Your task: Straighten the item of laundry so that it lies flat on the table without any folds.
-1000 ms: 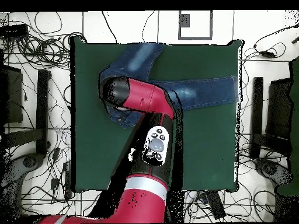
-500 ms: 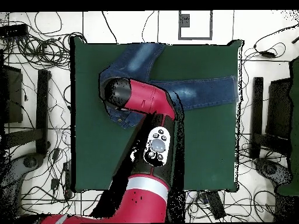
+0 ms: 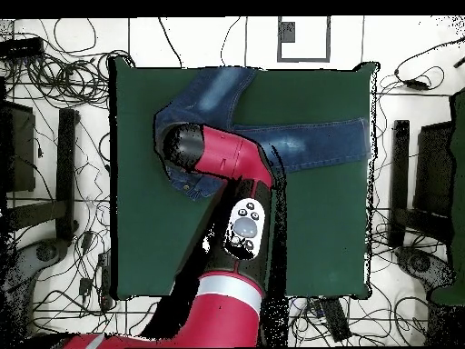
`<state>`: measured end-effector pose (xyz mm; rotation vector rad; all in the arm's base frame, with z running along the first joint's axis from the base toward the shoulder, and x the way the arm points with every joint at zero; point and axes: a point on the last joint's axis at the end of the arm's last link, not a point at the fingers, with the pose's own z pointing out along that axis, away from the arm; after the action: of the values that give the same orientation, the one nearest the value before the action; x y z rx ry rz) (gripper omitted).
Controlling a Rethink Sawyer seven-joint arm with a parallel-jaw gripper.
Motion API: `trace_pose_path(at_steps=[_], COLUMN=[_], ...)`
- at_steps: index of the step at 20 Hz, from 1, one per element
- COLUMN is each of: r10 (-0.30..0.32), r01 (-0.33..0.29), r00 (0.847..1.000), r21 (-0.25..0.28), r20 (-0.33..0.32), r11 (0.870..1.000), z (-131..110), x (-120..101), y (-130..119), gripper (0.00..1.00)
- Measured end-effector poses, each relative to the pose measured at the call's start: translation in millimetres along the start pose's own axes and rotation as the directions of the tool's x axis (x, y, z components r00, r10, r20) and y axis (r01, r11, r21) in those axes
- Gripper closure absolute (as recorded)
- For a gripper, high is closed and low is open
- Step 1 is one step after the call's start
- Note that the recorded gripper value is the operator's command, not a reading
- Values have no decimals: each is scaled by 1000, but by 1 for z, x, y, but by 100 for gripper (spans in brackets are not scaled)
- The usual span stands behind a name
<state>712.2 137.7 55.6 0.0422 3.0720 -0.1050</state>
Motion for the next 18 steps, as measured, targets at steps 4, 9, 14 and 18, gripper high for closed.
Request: trace_pose_path(at_steps=[4,9,14,18], r10=[0,-1,-4,-9], r01=[0,1,4,9], r00=[1000,1000,1000,1000], r21=[4,8,9,13], r20=[7,5,7,19], r11=[1000,1000,1000,1000], z=[2,4,1,-5], x=[2,5,0,-9], y=[-1,-2,-2,-3], gripper=[0,0,0,0])
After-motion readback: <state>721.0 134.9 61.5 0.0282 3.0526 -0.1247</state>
